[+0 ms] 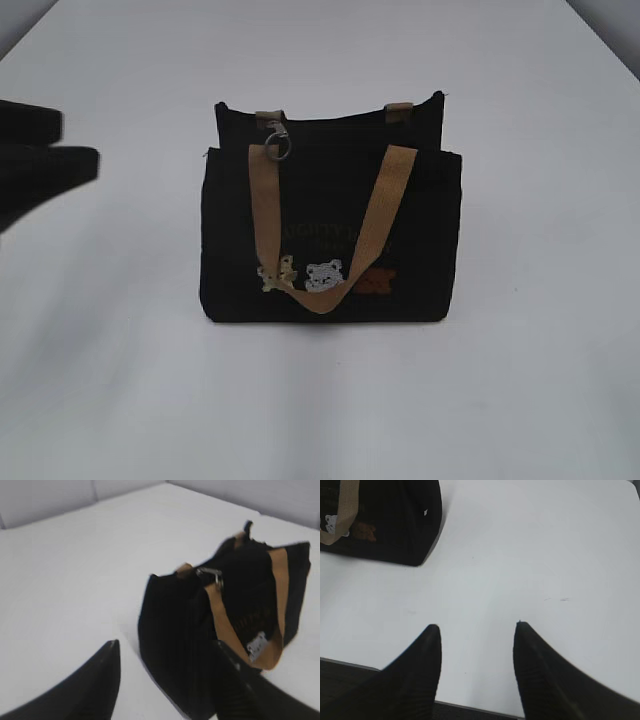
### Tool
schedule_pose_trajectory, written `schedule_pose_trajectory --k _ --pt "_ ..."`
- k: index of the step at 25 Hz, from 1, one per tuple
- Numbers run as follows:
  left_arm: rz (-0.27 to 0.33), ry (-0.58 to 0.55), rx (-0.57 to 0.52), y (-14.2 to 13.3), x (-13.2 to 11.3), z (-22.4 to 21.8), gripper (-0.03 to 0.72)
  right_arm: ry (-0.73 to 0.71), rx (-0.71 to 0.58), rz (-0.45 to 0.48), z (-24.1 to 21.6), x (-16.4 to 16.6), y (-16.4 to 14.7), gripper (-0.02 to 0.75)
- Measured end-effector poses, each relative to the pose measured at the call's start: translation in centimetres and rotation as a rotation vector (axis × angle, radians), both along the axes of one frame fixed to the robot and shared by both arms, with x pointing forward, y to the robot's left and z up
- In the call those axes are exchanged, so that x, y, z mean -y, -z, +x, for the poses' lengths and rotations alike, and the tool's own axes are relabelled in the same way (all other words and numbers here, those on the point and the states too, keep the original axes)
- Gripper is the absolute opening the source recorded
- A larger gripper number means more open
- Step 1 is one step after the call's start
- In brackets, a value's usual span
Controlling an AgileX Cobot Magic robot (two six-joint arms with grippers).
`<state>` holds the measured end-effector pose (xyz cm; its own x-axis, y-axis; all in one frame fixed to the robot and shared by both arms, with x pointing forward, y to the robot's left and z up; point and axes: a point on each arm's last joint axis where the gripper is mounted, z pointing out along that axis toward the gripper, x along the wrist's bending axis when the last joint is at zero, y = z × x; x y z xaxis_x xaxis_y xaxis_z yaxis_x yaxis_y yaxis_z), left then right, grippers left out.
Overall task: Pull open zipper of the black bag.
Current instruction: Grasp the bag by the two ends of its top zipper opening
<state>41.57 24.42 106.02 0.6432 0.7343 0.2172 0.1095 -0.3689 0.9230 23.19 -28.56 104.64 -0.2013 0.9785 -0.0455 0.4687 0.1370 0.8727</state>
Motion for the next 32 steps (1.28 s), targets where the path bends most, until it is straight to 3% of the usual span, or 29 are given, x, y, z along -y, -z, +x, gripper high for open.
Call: schedule_pose_trajectory --k 2,4,6,11,17,18,20,22,24,29,32 --pt "0.039 0.12 0.011 2.0 1.0 2.1 0.432 0.0 0.0 0.0 0.0 0.0 0.0 0.372" --pt "0.125 0.253 0.028 4.7 2.0 4.1 0.433 0.0 0.0 0.0 0.0 0.0 0.0 0.372" --pt "0.155 0.333 -0.003 7.0 2.8 5.7 0.442 0.0 0.0 0.0 0.0 0.0 0.0 0.372" --pt "0.127 0.431 -0.104 10.8 4.3 8.6 0.472 0.0 0.0 0.0 0.0 0.0 0.0 0.372" --pt "0.129 0.482 -0.109 11.9 6.4 11.4 0.475 -0.002 0.0 0.002 0.0 0.0 0.0 0.372" --pt "0.137 0.484 -0.113 12.1 6.8 11.7 0.463 -0.008 0.001 0.005 0.0 -0.1 0.0 0.372" --pt "0.17 0.457 -0.119 12.1 7.5 12.6 0.365 -0.07 0.007 -0.003 0.0 -0.5 -0.1 0.372" --pt "0.2 0.431 -0.128 12.2 7.6 12.9 0.151 -0.183 -0.009 -0.02 0.6 -1.3 -0.6 0.37" --pt "0.202 0.426 -0.134 12.2 7.7 12.9 0.054 -0.325 0.001 -0.009 2.6 -2.4 -1.6 0.356" --pt "0.202 0.421 -0.139 12.2 7.8 12.9 0.055 -0.451 0.07 0.192 11.6 -4.2 -3.6 0.337" --pt "0.202 0.421 -0.139 12.2 7.8 12.9 0.055 -0.467 -0.004 0.301 18.6 -5.5 -3.2 0.337"
